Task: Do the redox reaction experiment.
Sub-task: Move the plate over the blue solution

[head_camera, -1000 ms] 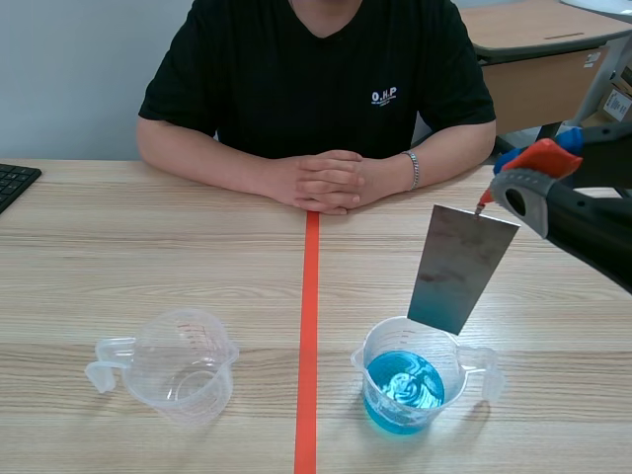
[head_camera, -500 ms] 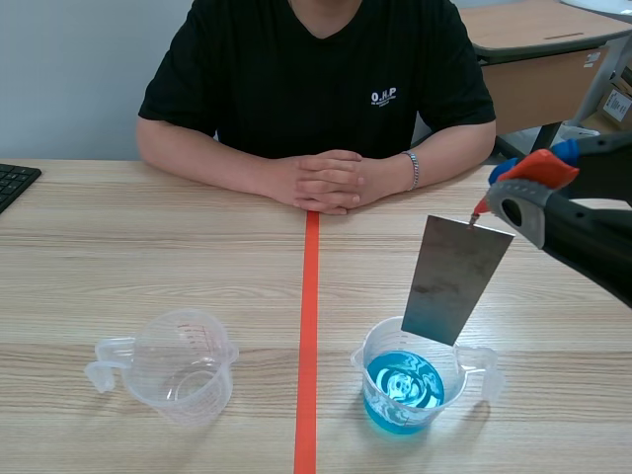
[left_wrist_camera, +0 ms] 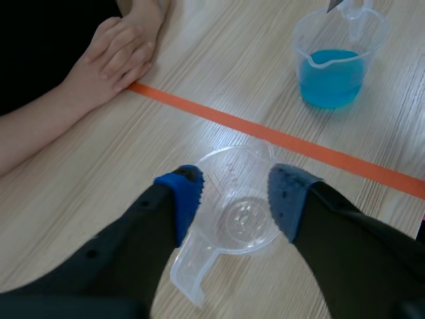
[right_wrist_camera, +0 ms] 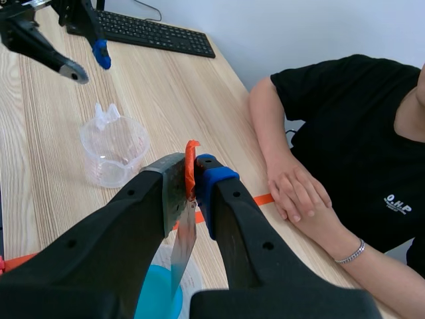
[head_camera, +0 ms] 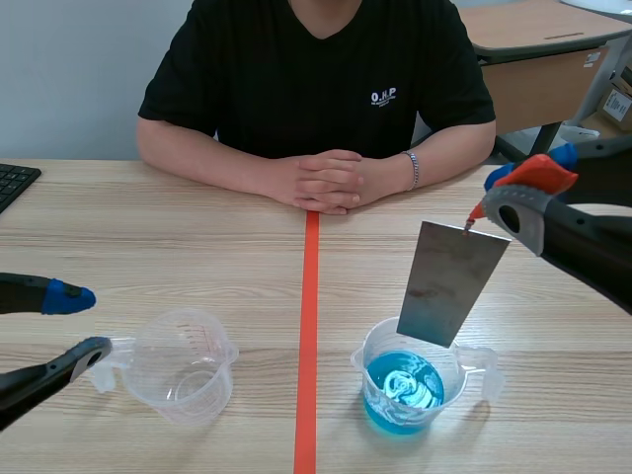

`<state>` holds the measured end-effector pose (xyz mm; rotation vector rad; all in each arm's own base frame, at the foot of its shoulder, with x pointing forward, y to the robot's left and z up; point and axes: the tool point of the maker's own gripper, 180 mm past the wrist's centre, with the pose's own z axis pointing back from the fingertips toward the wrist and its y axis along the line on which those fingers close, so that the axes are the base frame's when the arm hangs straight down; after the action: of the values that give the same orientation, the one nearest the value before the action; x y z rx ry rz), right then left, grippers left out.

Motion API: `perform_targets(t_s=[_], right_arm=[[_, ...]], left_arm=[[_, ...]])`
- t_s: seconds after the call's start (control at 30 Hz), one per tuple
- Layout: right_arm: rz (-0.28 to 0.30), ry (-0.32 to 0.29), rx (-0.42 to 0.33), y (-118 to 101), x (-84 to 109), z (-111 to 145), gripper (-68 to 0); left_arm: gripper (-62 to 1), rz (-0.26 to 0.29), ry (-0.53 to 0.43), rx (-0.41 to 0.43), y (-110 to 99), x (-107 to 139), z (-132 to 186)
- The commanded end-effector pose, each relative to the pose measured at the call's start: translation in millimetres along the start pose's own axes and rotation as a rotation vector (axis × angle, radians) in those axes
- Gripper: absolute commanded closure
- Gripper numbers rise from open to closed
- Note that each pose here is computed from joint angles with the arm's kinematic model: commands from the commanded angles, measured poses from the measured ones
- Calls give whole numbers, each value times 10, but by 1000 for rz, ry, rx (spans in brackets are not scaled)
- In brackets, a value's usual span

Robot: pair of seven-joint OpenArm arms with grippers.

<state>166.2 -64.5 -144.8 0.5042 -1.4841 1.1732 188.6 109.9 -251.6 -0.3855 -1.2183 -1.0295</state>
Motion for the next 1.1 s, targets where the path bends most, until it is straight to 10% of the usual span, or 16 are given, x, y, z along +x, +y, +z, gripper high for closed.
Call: perform_targets(t_s=[0.0, 0.3, 1.07], right_arm=[[6, -32, 2, -18, 74, -11, -15], [1, -33, 9, -3, 76, -10, -15], [1, -44, 9, -3, 96, -10, -15]], left_arm=[[-171, 22, -51, -3, -27, 110, -31], [-56, 12, -170, -106, -227, 373, -273], [-53, -39, -291, -238, -758, 938, -1281]])
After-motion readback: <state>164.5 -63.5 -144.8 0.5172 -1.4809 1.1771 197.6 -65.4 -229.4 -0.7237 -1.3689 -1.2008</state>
